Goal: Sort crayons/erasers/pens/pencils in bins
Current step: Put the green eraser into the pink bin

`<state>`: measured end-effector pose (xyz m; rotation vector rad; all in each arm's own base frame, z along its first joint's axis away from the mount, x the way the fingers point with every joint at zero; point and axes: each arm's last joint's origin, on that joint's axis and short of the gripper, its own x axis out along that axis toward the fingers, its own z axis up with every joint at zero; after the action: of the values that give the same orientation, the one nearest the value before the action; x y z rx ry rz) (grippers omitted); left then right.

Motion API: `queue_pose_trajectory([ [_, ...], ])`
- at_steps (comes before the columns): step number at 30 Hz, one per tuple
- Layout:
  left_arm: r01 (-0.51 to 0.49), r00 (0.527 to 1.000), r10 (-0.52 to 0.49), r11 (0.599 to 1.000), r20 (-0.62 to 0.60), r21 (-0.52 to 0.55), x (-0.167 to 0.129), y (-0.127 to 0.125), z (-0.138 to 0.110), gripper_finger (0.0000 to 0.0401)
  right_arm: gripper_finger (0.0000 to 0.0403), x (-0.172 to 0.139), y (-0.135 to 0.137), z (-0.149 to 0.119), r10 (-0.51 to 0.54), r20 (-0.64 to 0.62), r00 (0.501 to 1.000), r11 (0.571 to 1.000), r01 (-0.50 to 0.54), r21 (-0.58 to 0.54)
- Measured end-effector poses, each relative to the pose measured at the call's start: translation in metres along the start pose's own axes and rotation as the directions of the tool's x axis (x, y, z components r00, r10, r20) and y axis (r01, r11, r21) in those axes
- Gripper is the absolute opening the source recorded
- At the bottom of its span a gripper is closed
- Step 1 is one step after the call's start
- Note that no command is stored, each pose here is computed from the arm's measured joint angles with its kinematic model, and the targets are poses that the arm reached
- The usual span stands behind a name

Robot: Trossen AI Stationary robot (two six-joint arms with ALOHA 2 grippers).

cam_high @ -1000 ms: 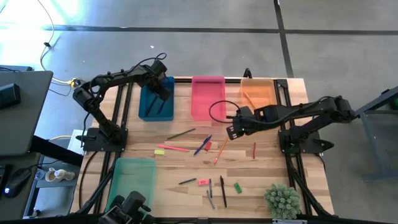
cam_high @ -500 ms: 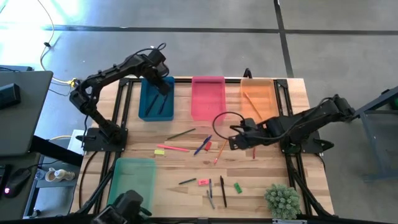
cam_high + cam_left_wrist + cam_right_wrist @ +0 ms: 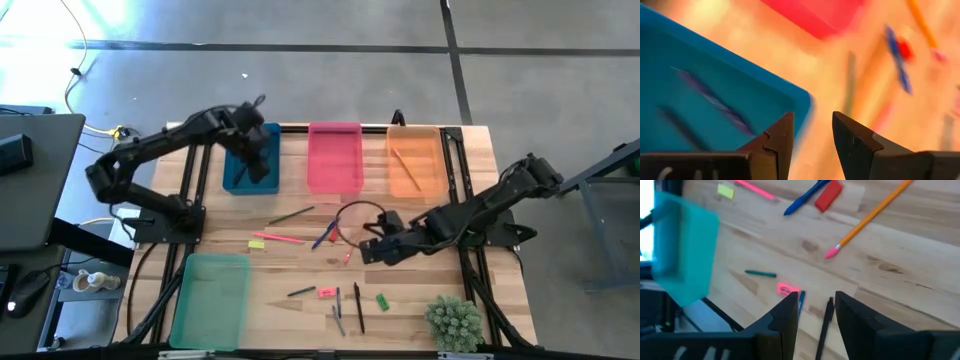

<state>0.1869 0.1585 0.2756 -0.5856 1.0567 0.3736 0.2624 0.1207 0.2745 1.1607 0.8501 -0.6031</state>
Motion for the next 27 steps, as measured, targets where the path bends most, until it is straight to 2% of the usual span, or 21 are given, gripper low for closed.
queue_pose_trajectory([
  [2,0.063,0.998,-0.063,0.998,-0.009,0.0,0.004,-0.01,-0.011,0.012,0.0121,0.001,0.008,-0.005,-0.019,-0.007,1.0,0.999,0.018,-0.033],
  [5,0.091,0.996,-0.091,0.996,-0.005,-0.022,0.003,-0.023,-0.021,0.012,0.0121,0.002,0.017,-0.011,-0.103,-0.006,0.995,0.989,0.102,-0.104],
  [11,0.143,0.988,-0.138,0.987,0.064,-0.075,-0.011,-0.048,-0.029,0.012,0.0121,0.011,0.027,-0.029,-0.28,-0.023,0.96,0.929,0.265,-0.256],
  [17,0.168,0.982,-0.159,0.982,0.099,-0.087,-0.024,-0.068,-0.041,0.0119,0.0121,0.029,0.027,-0.052,-0.328,-0.117,0.937,0.906,0.277,-0.321],
  [21,0.19,0.977,-0.181,0.978,0.113,-0.081,-0.031,-0.077,-0.048,0.0119,0.0124,0.037,0.024,-0.061,-0.356,-0.121,0.926,0.893,0.3,-0.335],
  [27,0.223,0.97,-0.215,0.973,0.111,-0.059,-0.036,-0.087,-0.056,0.0119,0.0157,0.046,0.02,-0.073,-0.386,-0.115,0.915,0.874,0.323,-0.362],
])
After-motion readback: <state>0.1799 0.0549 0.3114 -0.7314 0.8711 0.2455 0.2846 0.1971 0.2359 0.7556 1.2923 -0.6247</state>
